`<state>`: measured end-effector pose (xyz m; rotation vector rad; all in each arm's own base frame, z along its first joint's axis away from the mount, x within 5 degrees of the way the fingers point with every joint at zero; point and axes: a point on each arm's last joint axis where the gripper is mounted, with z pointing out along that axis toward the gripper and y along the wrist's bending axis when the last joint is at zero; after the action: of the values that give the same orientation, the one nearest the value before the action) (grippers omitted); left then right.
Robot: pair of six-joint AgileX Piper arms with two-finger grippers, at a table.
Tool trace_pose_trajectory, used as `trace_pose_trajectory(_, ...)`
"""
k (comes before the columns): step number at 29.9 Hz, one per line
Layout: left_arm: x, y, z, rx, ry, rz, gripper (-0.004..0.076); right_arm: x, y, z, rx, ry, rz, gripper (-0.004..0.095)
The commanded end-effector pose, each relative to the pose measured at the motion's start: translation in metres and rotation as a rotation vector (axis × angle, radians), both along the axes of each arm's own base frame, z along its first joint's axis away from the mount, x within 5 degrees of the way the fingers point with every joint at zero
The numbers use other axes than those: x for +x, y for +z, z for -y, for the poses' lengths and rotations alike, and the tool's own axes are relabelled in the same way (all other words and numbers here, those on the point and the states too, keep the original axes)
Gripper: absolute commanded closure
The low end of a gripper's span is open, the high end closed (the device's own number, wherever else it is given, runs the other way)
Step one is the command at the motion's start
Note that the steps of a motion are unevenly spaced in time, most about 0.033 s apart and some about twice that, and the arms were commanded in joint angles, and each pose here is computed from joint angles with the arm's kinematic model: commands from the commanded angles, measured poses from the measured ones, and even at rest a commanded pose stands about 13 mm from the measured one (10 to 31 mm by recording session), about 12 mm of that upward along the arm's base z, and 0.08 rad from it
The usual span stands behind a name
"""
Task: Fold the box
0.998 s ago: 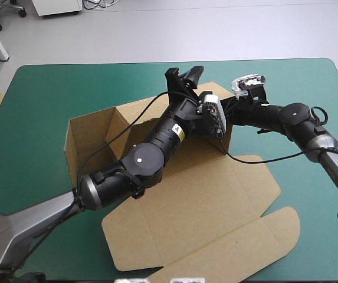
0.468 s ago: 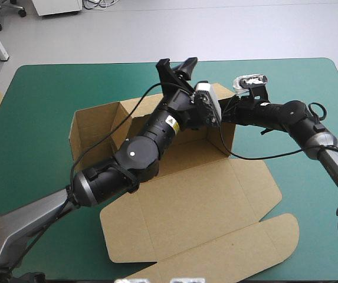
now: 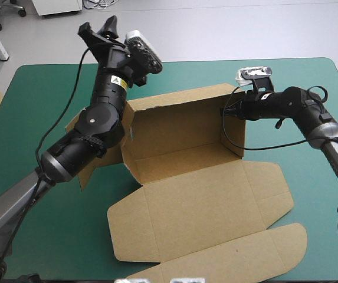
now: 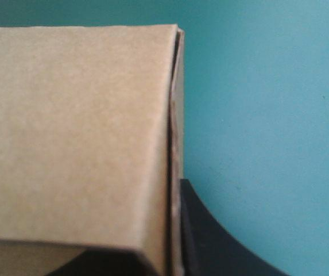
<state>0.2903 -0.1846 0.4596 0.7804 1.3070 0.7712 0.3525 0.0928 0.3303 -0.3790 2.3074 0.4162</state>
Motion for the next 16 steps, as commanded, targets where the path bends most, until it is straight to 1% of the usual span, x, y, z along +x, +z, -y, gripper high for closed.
trace_pose_trajectory(1,-0.004,0.026,-0.037,-0.090,0.116,0.051,0.0318,-0.003,0.039,0.002,0.027,-0.030,0.072,0.0908)
trace_pose_trajectory(5,0.003,0.024,-0.065,-0.199,0.189,-0.013,0.0318,0.006,0.043,0.005,-0.013,-0.045,0.011,0.0908)
trace_pose_trajectory(8,0.009,0.023,-0.087,-0.257,0.253,-0.038,0.0318,0.017,0.035,0.005,-0.066,-0.046,-0.062,0.0908)
trace_pose_trajectory(11,0.014,0.020,-0.105,-0.298,0.311,-0.060,0.0318,0.030,0.023,0.004,-0.098,-0.041,-0.123,0.0908)
trace_pose_trajectory(16,0.022,0.012,-0.129,-0.422,0.353,-0.123,0.0318,0.047,0.012,0.001,-0.120,-0.035,-0.195,0.0908)
